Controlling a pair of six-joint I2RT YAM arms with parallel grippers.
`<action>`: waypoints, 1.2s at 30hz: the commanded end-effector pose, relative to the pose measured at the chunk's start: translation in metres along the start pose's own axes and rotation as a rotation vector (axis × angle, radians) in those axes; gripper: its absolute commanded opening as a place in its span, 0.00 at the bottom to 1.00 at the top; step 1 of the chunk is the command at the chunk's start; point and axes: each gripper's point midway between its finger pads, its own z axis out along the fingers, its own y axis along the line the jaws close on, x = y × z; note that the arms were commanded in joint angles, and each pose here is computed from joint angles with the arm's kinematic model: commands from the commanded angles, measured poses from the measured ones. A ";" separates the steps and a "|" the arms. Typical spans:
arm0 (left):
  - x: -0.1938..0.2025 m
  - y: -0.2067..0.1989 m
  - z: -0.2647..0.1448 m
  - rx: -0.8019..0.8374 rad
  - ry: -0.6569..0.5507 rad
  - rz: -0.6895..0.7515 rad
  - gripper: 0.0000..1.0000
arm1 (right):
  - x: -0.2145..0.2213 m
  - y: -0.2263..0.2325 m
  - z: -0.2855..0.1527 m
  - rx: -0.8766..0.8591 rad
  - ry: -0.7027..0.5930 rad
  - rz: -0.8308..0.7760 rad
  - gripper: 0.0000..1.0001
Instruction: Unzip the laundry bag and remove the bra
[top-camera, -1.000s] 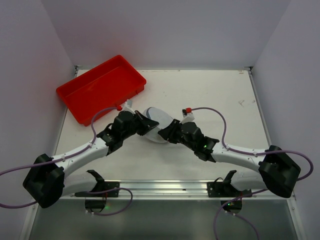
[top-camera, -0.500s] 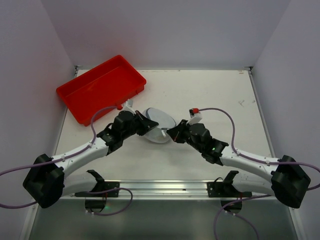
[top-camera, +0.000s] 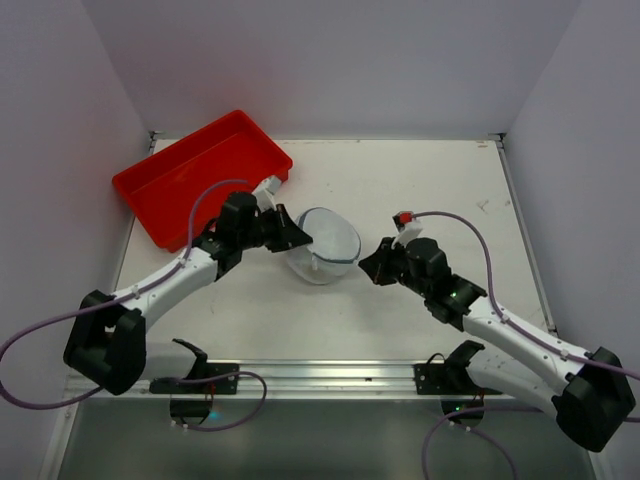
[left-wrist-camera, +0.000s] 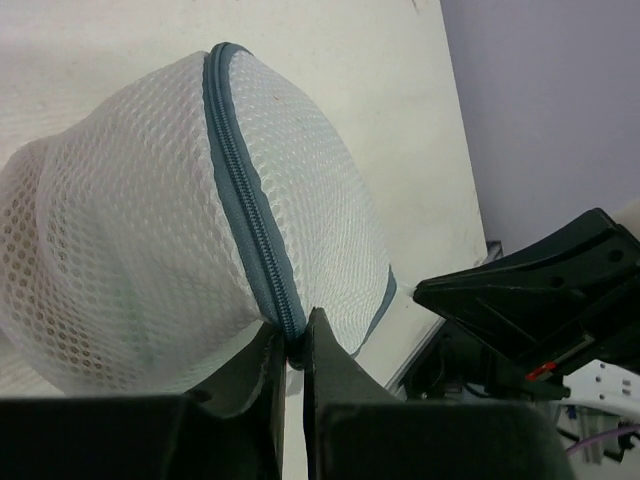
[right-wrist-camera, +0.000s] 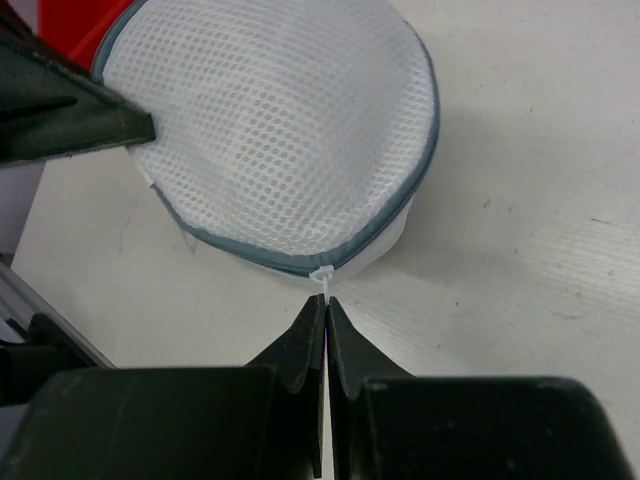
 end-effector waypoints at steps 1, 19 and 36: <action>-0.010 -0.009 0.002 0.082 0.088 0.241 0.09 | 0.001 0.024 -0.006 -0.092 0.089 -0.141 0.00; -0.002 0.020 -0.050 -0.185 -0.126 -0.180 1.00 | -0.004 0.100 0.049 -0.226 0.078 -0.008 0.00; 0.010 -0.002 0.004 -0.057 -0.171 -0.310 0.70 | -0.004 0.098 0.047 -0.216 0.056 0.005 0.00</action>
